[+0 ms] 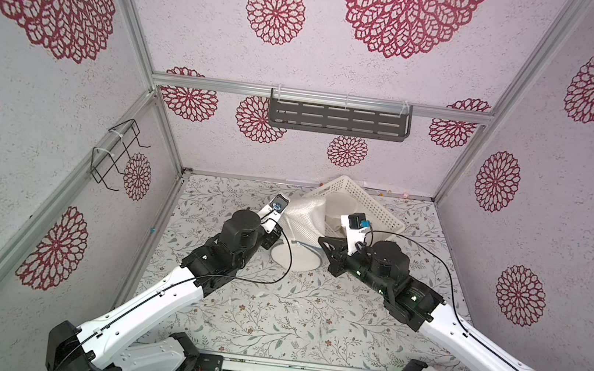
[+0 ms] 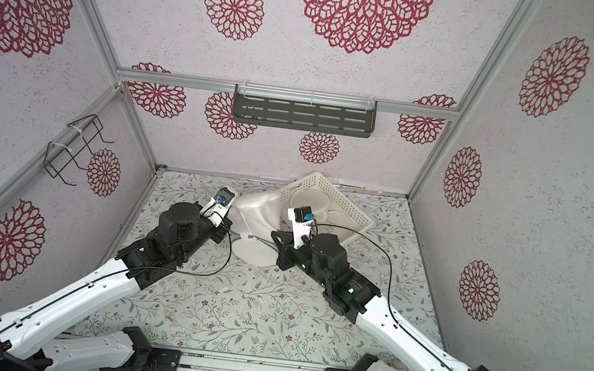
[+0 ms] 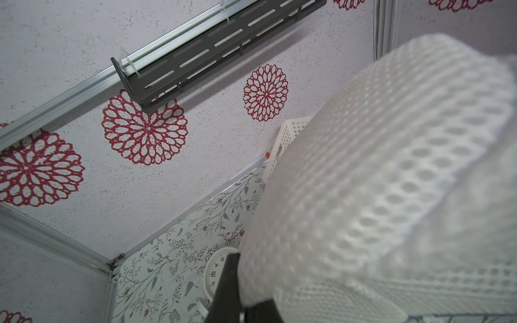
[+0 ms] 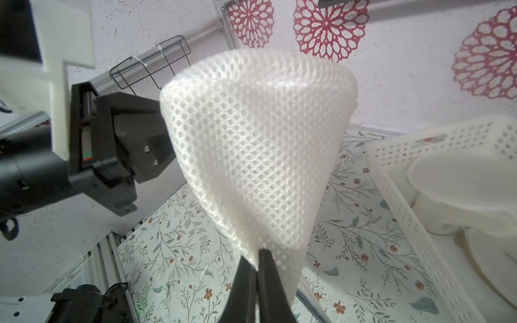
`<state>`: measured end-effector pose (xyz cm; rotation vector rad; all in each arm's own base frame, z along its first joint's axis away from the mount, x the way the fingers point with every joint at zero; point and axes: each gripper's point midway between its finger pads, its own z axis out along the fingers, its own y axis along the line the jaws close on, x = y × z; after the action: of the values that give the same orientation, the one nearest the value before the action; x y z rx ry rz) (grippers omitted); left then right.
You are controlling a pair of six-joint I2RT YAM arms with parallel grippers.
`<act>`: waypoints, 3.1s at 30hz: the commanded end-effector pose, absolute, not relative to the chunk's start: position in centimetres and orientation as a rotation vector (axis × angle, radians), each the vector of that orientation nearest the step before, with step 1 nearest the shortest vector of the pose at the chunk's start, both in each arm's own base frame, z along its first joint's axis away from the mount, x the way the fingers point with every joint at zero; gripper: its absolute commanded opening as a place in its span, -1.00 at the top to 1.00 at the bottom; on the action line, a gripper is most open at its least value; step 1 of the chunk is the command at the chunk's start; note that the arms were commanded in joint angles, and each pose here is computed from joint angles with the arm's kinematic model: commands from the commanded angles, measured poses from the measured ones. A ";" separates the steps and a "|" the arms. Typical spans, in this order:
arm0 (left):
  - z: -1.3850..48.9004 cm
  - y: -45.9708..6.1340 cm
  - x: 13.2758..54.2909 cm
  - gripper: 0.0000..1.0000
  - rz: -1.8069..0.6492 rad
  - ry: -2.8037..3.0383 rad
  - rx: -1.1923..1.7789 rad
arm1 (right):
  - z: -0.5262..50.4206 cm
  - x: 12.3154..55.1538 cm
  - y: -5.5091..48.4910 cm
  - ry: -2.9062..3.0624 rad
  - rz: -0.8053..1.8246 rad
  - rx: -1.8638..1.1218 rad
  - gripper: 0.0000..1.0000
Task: Turn the laundry bag inside out
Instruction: Turn over the laundry bag.
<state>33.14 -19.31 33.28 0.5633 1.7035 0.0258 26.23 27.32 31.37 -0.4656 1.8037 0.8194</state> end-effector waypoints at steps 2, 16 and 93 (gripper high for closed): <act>36.5 -18.7 33.5 1.00 -0.105 1.677 0.352 | 30.4 26.1 26.7 1.767 0.839 -0.404 1.00; 32.7 -20.2 32.8 1.00 -0.273 1.693 0.622 | 34.7 28.4 21.9 1.729 0.609 -0.430 -0.51; 30.6 -20.4 23.5 -0.84 -0.363 1.438 1.103 | 37.8 24.8 23.7 1.388 0.861 -0.922 1.00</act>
<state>24.66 -19.49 30.65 0.9645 1.4922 -0.3560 27.54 22.75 33.24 -0.8151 1.6052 0.7423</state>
